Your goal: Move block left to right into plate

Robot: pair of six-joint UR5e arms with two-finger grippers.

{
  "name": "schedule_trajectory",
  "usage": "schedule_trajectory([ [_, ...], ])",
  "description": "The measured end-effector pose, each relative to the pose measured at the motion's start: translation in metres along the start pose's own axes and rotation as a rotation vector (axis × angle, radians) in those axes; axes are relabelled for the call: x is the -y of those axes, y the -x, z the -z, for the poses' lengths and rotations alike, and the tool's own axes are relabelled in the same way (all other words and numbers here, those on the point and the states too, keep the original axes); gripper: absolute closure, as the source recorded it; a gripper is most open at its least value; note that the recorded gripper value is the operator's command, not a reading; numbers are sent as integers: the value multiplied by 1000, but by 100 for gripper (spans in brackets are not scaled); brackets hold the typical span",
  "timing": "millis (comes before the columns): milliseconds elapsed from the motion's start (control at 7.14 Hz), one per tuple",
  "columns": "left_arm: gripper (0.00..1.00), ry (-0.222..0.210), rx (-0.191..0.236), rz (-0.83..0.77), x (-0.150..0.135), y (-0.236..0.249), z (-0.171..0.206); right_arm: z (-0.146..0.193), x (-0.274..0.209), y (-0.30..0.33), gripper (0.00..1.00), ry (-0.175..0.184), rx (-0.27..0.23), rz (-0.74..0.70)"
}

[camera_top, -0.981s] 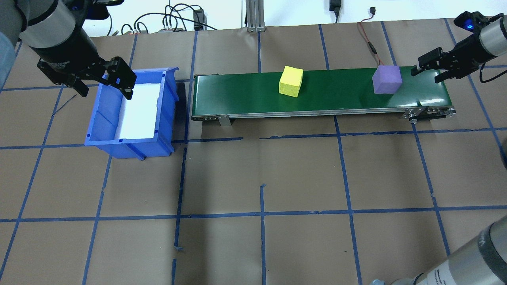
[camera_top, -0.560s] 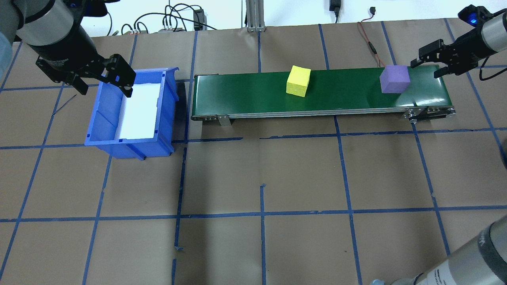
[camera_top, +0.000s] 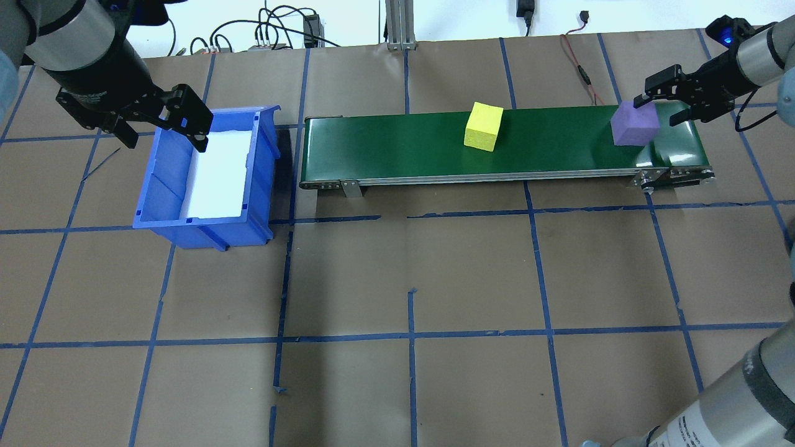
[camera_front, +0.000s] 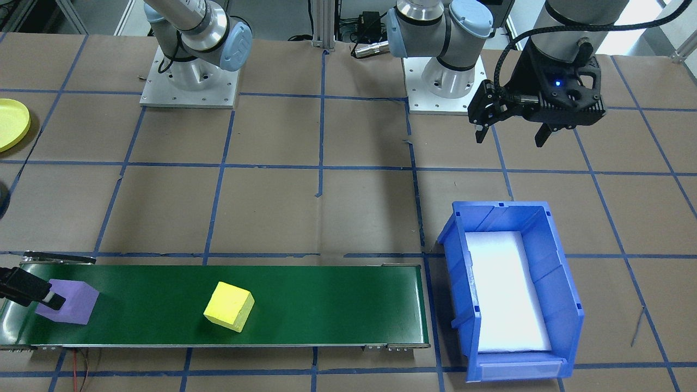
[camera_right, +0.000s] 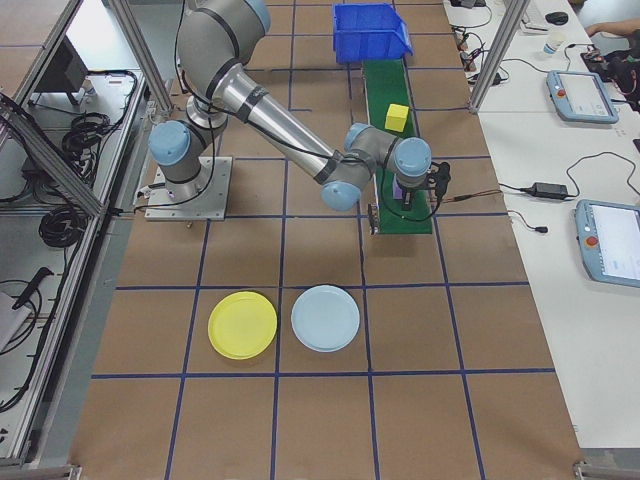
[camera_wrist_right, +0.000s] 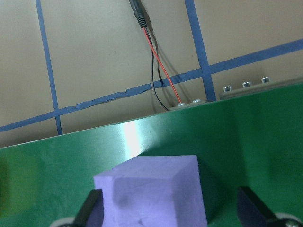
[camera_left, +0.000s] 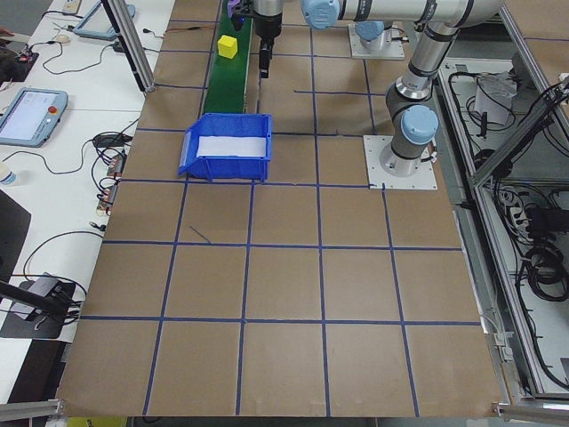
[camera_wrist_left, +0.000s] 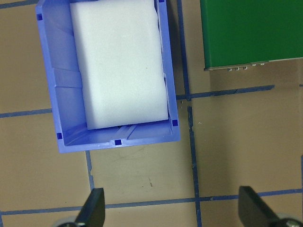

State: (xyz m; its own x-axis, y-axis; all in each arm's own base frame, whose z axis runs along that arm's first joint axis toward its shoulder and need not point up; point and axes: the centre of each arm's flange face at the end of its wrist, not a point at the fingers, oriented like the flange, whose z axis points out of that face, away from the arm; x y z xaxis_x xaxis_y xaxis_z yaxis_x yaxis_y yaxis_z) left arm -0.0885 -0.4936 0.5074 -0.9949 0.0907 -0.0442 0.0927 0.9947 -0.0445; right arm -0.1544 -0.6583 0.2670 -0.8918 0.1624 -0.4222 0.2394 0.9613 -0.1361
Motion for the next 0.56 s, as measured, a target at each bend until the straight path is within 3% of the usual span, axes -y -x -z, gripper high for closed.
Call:
schedule_trajectory([
  [280,0,-1,-1,0,0,0,0,-7,1,5,0,5,2,8],
  [420,0,-2,-1,0,0,0,1,-10,1,5,7,7,3,8],
  [560,0,-2,-1,0,0,0,1,-12,0,4,21,11,1,7],
])
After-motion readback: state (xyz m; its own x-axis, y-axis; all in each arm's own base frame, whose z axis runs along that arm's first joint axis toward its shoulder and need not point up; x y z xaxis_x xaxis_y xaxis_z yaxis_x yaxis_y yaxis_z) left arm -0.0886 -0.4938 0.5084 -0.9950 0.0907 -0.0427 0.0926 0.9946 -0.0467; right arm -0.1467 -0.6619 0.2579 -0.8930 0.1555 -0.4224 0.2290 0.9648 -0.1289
